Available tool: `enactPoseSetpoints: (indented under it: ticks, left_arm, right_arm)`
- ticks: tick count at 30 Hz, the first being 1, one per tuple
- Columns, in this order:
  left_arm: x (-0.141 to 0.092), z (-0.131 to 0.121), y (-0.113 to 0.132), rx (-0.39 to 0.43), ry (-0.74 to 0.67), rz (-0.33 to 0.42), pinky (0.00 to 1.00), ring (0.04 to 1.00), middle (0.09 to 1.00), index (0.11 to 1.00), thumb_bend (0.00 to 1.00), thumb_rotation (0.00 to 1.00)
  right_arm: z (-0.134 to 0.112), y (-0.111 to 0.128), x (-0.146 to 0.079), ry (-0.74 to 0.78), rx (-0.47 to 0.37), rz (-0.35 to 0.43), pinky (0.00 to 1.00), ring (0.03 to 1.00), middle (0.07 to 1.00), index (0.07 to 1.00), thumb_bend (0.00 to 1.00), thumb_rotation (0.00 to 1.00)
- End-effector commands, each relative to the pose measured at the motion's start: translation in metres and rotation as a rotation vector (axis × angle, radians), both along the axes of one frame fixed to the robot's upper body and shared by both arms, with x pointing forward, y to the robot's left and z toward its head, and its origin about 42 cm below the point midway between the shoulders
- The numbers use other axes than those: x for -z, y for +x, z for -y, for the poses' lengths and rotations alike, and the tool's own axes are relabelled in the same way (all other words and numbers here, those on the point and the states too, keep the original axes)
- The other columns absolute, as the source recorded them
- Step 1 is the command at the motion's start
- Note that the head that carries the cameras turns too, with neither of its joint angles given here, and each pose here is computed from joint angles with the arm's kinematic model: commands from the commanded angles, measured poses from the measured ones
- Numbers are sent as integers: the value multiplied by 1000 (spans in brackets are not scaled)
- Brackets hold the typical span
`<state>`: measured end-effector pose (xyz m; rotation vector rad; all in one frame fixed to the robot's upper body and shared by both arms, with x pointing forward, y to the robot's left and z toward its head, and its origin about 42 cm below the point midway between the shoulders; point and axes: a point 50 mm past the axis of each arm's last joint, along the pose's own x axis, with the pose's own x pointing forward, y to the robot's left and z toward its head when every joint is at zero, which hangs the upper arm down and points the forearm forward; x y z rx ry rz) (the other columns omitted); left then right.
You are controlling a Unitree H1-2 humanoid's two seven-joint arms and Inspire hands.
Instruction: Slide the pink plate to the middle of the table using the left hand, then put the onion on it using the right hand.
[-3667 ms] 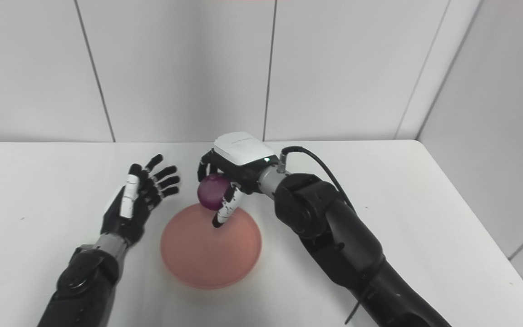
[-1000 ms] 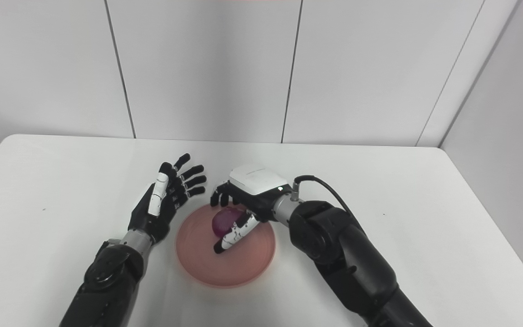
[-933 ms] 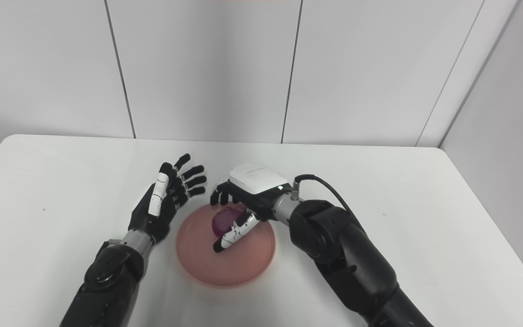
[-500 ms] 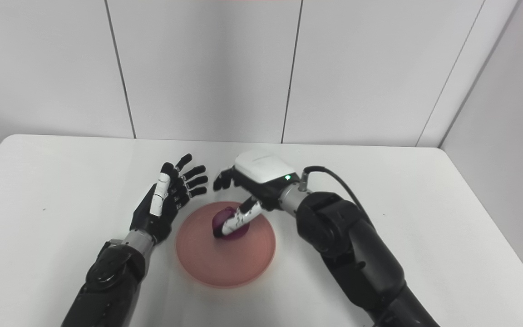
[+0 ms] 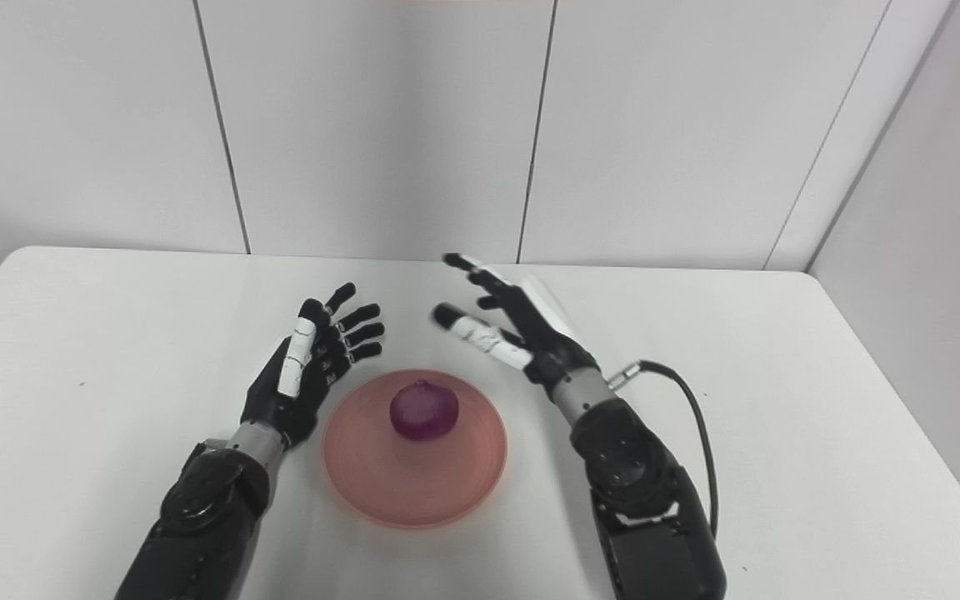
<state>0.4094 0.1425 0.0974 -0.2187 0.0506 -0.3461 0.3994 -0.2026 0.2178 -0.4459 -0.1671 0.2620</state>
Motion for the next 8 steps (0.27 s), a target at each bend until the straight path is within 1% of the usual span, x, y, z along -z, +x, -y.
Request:
enactPoseSetpoints:
  ticks: [1,2,4,5,8]
  left_arm:
    - [78,-7,-52,-9,45,-329,809,832,855,930,765,915]
    - [77,-7,-52,-10,44,-327,807,831,853,929,765,913]
    - [75,-6,-52,-8,36,-322,807,826,850,928,762,911]
    - [74,-5,-52,-6,33,-319,807,825,849,927,760,911]
    - [72,-3,-52,-2,28,-312,809,826,849,927,764,908]
  right_arm:
    - [1,2,-1,156,24,-17,947,955,942,920,946,1000]
    - [1,2,2,187,25,-32,969,958,936,921,954,1000]
    - [2,-1,15,290,34,-95,991,957,936,921,961,1000]
    - [2,-3,24,350,35,-131,997,961,942,929,959,1000]
    - [1,-8,41,476,36,-193,1000,971,954,945,949,1000]
